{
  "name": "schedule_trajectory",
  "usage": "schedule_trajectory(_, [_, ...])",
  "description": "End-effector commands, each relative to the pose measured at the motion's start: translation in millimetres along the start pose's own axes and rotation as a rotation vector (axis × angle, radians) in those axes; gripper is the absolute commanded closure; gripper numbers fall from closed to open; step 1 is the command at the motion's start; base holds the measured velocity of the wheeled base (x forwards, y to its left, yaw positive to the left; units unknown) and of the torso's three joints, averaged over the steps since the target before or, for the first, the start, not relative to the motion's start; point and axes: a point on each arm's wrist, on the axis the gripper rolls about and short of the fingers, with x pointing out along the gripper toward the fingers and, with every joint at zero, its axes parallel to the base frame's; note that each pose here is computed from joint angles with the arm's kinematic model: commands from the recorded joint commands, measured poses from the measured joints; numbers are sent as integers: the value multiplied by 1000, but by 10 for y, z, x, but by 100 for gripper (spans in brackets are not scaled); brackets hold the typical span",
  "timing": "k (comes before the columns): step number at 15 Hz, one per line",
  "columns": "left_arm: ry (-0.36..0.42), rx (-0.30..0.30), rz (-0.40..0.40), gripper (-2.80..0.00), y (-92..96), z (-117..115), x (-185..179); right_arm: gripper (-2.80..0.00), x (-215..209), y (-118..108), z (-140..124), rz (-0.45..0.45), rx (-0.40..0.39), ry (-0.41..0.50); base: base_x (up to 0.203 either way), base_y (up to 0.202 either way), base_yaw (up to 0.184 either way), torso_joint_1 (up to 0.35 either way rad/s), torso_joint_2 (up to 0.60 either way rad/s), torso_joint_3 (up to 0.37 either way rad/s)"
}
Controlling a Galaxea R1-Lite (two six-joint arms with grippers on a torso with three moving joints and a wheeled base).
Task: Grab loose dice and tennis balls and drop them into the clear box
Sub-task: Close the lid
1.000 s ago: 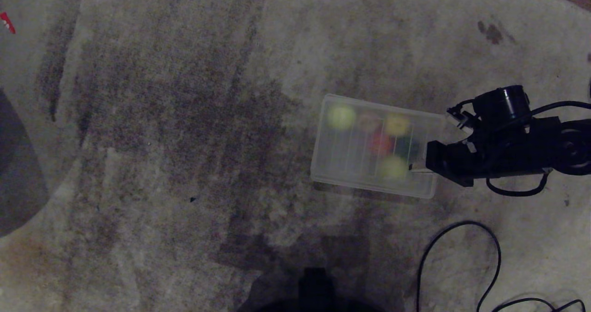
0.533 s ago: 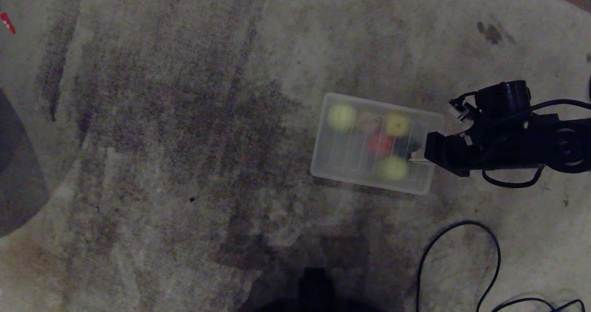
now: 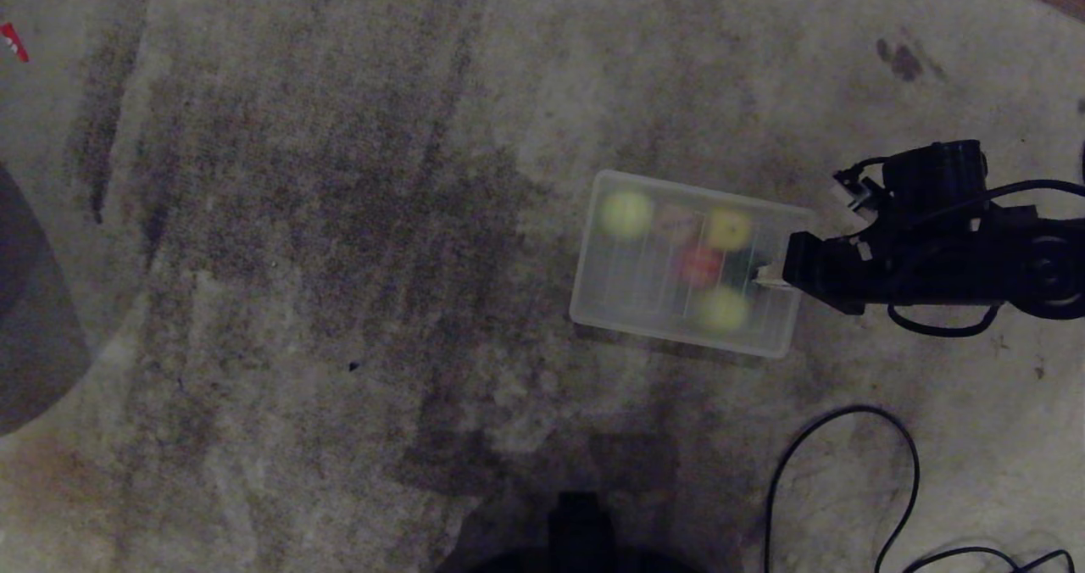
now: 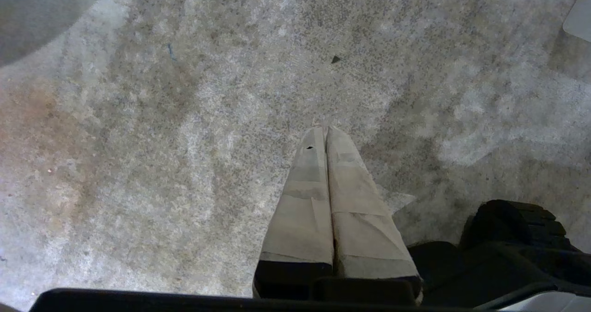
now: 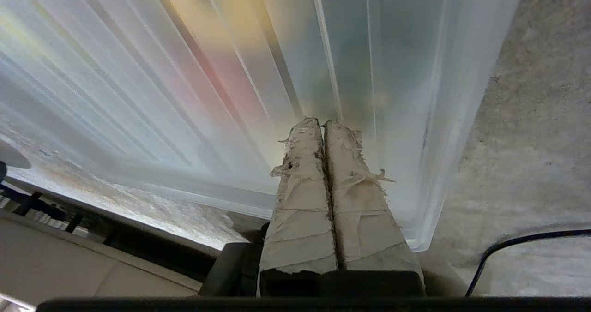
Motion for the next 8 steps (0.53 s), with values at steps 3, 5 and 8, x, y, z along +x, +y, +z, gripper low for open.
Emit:
schedule_trajectory(3, [2, -1, 1, 0, 0, -4, 2, 0, -481, 114, -34, 45, -13, -50, 0, 0, 0, 0, 0, 0])
schedule_trajectory(5, [2, -1, 1, 0, 0, -4, 2, 0, -720, 151, -101, 51, -19, -63, 0, 0, 0, 0, 0, 0])
schedule_trajectory(8, [2, -1, 0, 0, 0, -4, 2, 0, -1128, 140, -392, 42, -55, -50, 0, 0, 0, 0, 0, 0])
